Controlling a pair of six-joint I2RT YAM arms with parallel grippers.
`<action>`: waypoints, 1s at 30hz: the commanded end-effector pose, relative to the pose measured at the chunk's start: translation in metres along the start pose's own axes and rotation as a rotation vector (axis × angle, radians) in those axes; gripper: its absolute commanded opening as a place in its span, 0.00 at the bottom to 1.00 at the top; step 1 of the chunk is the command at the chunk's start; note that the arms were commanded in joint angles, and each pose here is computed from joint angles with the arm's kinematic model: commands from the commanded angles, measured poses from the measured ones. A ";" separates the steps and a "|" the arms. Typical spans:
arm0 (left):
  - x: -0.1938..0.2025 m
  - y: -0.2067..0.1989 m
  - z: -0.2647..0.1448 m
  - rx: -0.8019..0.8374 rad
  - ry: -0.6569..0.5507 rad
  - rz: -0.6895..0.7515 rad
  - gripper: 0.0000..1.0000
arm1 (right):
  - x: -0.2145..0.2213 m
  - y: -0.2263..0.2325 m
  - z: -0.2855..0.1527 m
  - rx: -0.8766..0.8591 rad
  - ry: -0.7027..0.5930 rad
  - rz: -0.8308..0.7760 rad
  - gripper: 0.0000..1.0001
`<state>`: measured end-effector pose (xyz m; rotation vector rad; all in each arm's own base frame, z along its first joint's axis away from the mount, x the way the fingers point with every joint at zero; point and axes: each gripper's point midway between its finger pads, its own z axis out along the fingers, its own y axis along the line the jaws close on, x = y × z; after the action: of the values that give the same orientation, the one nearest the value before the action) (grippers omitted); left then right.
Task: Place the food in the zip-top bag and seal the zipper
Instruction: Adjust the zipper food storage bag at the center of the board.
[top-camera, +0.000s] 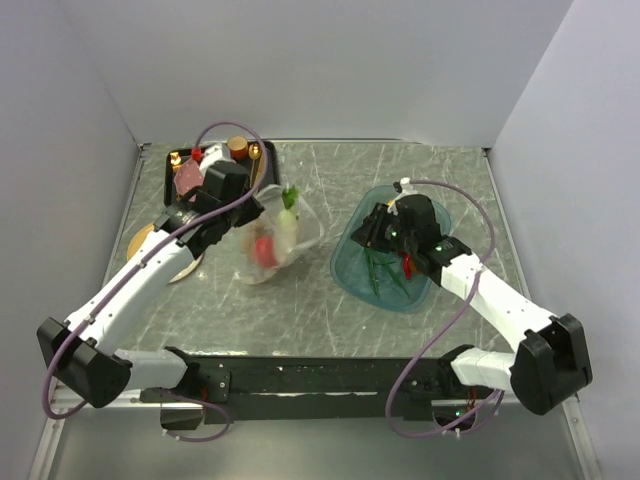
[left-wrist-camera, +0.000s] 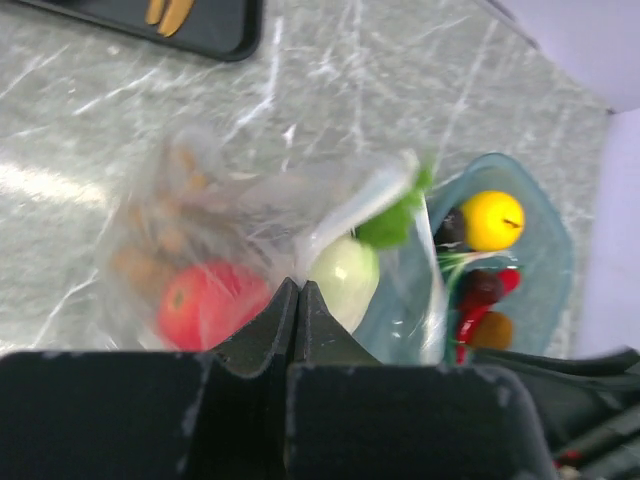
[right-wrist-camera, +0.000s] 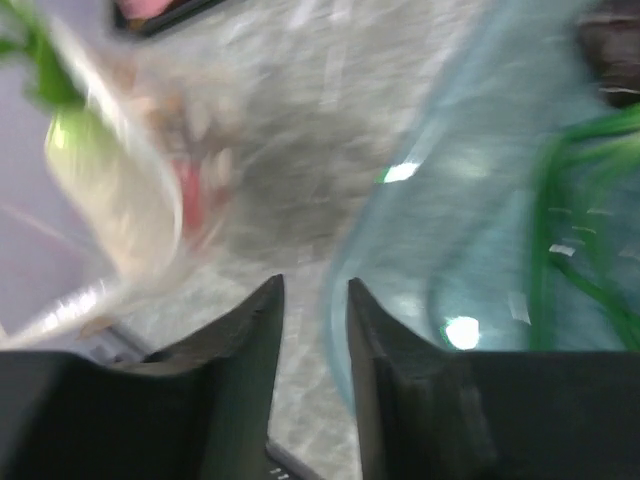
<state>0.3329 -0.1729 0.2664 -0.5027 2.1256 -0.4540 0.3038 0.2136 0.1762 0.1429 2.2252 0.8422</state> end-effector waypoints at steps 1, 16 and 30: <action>-0.003 -0.017 -0.006 0.089 0.013 -0.014 0.01 | 0.000 0.050 0.016 -0.207 0.076 -0.028 0.44; 0.001 -0.016 -0.006 0.120 0.005 -0.017 0.01 | 0.000 0.082 0.044 -0.263 0.164 -0.032 0.61; 0.001 -0.009 -0.007 0.100 -0.008 -0.008 0.01 | -0.005 0.084 0.051 -0.178 0.128 -0.093 0.00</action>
<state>0.3262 -0.1847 0.2561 -0.4646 2.1501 -0.5486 0.3131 0.3086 0.1496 -0.0860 2.3834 1.0778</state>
